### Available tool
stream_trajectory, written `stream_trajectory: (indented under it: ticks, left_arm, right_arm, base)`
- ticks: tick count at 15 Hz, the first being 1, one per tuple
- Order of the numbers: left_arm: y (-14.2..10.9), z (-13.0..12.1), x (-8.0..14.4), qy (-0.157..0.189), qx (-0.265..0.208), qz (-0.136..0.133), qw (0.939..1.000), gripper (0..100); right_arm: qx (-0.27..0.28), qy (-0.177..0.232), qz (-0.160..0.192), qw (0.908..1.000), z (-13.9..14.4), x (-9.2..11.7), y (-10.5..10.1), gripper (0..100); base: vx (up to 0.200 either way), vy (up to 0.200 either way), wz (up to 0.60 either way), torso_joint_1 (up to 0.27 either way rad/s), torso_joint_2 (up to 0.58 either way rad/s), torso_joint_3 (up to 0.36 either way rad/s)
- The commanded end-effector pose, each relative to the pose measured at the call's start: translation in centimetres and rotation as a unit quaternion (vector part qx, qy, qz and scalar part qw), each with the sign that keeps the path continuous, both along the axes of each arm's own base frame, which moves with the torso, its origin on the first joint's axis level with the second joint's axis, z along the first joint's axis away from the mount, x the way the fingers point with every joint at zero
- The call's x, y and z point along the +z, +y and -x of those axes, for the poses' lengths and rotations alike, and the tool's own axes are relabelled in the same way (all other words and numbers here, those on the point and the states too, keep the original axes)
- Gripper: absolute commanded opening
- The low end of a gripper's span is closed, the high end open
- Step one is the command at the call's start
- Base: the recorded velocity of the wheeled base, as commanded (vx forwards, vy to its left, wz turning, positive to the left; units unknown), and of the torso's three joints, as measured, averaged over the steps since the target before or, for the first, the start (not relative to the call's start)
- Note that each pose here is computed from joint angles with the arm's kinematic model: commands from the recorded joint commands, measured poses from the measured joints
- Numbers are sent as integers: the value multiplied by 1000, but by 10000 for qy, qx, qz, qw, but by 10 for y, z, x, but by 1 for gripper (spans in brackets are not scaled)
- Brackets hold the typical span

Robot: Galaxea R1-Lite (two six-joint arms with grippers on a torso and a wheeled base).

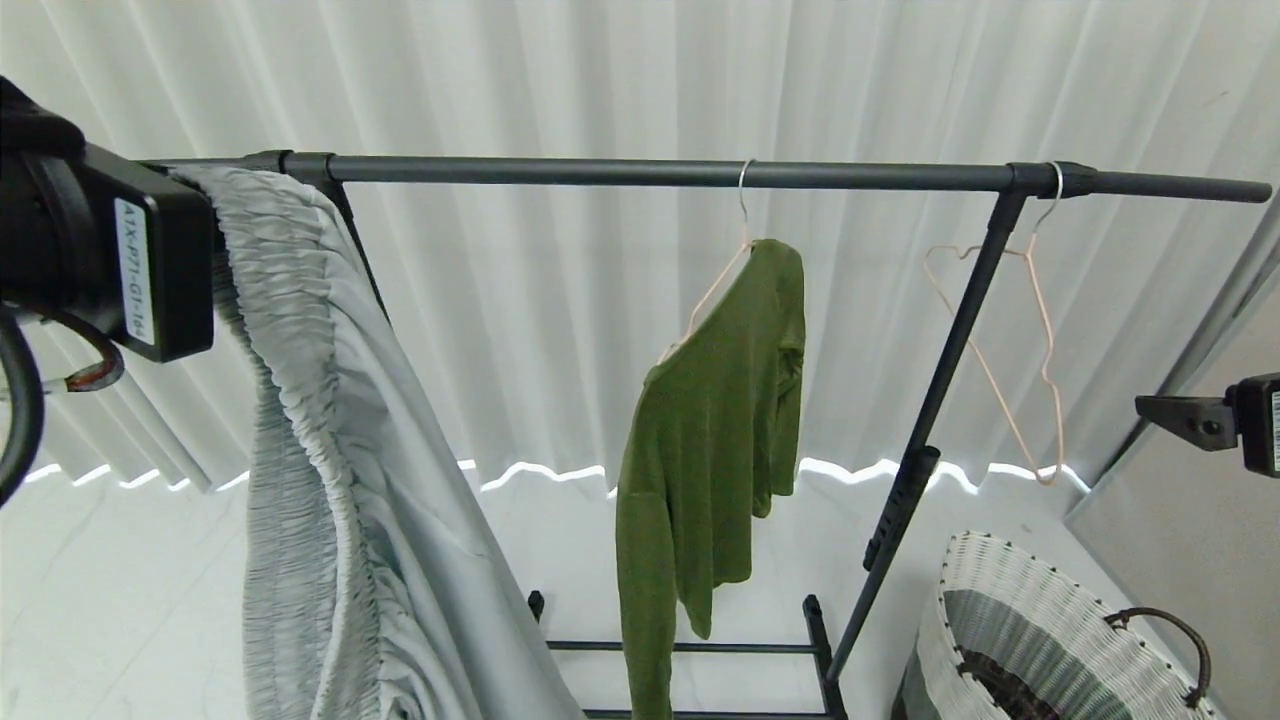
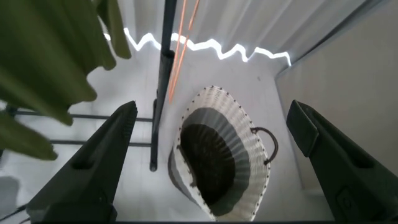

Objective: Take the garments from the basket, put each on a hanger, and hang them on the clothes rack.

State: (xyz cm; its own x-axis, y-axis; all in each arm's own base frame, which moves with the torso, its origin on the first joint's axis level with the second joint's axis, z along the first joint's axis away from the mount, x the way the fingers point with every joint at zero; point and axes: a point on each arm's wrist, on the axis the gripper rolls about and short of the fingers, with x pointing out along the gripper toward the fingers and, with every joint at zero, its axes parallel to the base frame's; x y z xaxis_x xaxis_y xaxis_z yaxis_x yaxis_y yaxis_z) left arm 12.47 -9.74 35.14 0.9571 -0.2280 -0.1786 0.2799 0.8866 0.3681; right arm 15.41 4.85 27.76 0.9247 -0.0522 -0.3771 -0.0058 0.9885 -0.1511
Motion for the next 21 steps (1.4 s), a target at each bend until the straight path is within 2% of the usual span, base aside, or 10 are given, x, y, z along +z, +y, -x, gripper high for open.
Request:
stream_trajectory:
  ticks: [1, 4, 7, 9, 12, 17, 21]
  left_arm:
    - [0, 0, 0, -4, 1, 4, 10000, 0]
    - [0, 0, 0, 2, 1, -1, 10000, 0]
    - [1, 1, -5, 48, -14, -40, 10000, 0]
    - [1, 3, -6, 63, -52, -47, 10000, 0]
    - [2, 3, -10, 120, -89, -87, 9999, 0]
    - [1, 4, -14, 166, -112, -128, 9997, 0]
    - [1, 4, -15, 171, -112, -133, 9997, 0]
  right_arm:
    - [-17, 60, 21, 10000, -3, -2, 1, 100]
    - [-89, 211, 68, 9997, -7, -10, 0, 100]
    - [-342, 244, -61, 9991, -24, -23, -2, 100]
    - [-515, 411, -79, 9978, -32, -33, -5, 100]
    - [-836, 517, -556, 9936, -58, -49, 0, 100]
    - [-1136, 763, -649, 9885, -80, -66, -4, 100]
    - [-1134, 641, -708, 9889, -88, -68, -4, 100]
  base:
    - [200, 0, 0, 17, 7, 2]
    - [200, 0, 0, 7, 7, 2]
    - [200, 0, 0, 9, -1, 1]
    - [0, 0, 0, 0, 0, 0]
    - [0, 0, 0, 0, 0, 0]
    - [0, 0, 0, 0, 0, 0]
    - [0, 0, 0, 0, 0, 0]
